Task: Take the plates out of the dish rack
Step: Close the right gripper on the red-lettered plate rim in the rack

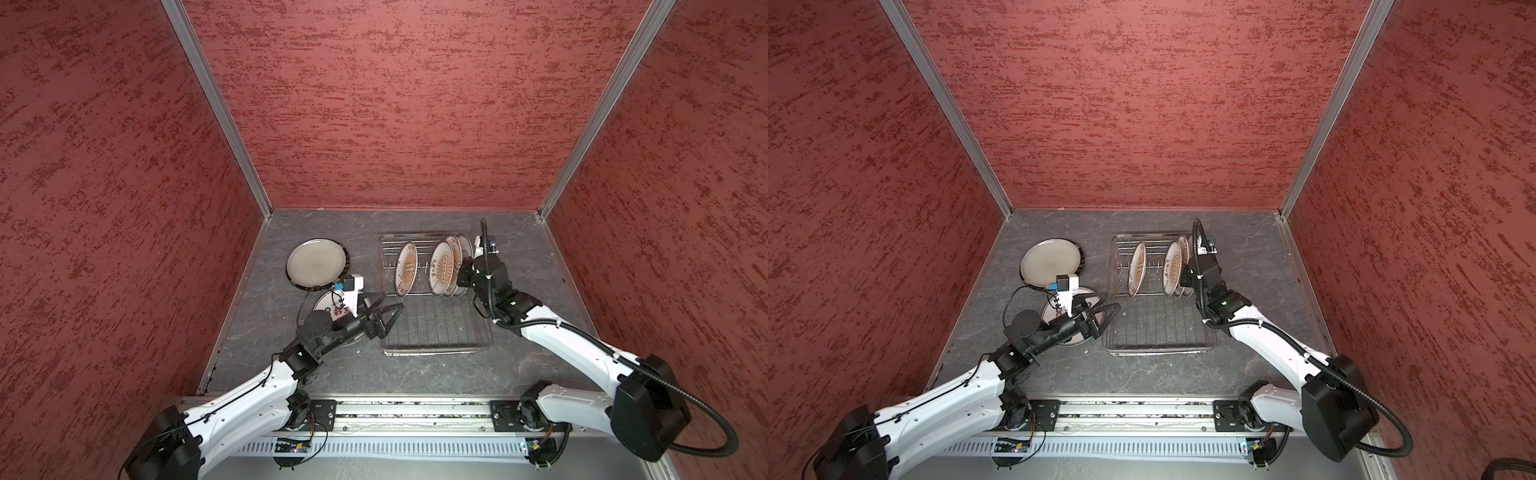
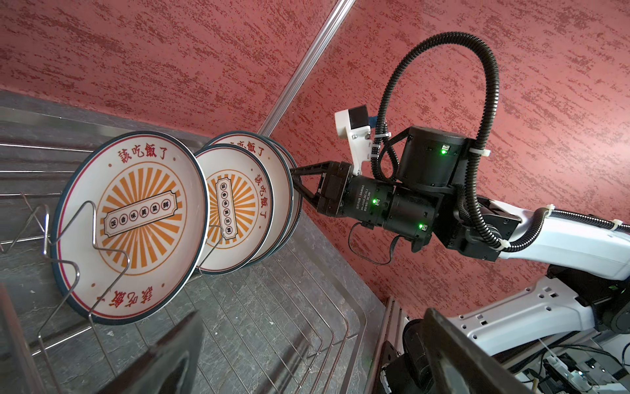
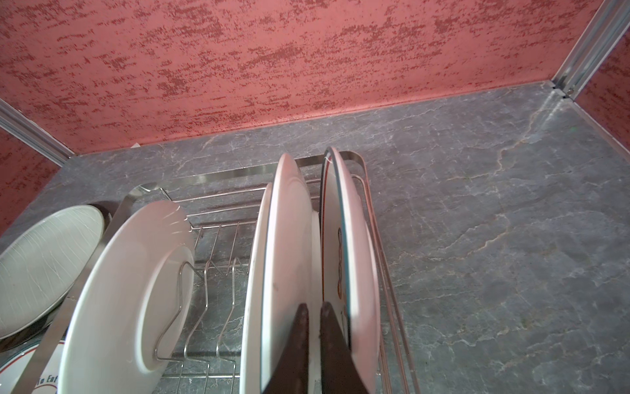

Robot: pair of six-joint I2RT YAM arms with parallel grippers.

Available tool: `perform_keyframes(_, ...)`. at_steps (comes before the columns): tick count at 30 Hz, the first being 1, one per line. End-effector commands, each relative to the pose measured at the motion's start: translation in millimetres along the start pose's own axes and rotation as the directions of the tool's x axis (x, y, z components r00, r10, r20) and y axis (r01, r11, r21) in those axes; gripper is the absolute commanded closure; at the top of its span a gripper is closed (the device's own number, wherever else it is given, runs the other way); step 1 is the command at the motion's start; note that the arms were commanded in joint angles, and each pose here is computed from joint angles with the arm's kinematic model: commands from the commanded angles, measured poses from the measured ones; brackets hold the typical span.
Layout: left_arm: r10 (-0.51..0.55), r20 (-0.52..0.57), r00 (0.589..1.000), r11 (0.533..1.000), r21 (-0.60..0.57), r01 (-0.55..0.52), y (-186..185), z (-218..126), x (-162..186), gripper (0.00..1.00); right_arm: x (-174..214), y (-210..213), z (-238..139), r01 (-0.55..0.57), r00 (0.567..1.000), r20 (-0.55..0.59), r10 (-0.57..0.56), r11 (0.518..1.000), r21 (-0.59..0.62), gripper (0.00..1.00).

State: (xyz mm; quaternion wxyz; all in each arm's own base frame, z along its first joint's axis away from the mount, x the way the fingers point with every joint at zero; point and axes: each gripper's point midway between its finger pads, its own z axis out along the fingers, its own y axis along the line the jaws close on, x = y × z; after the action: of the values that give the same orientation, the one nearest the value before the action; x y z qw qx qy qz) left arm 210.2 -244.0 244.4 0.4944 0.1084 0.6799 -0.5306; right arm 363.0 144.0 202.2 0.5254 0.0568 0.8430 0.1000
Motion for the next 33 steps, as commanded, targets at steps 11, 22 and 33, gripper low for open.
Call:
perform_keyframes(11, -0.007, 0.025, 1.000, 1.000, 0.013, 0.007, -3, -1, -3, 0.01, -44, -8, -33, -0.074, 0.988, 0.134, 0.074, 0.997, -0.001, 0.76)
perform_keyframes(22, -0.010, 0.024, 1.000, 1.000, 0.005, 0.010, -1, 0, -2, 0.01, -27, -11, -8, -0.024, 0.998, 0.066, 0.019, 0.997, 0.075, 0.78)
perform_keyframes(33, -0.016, 0.015, 1.000, 1.000, 0.005, 0.016, 1, 6, 1, 0.01, -19, -14, 9, -0.012, 0.999, 0.046, 0.006, 0.992, 0.125, 0.77)
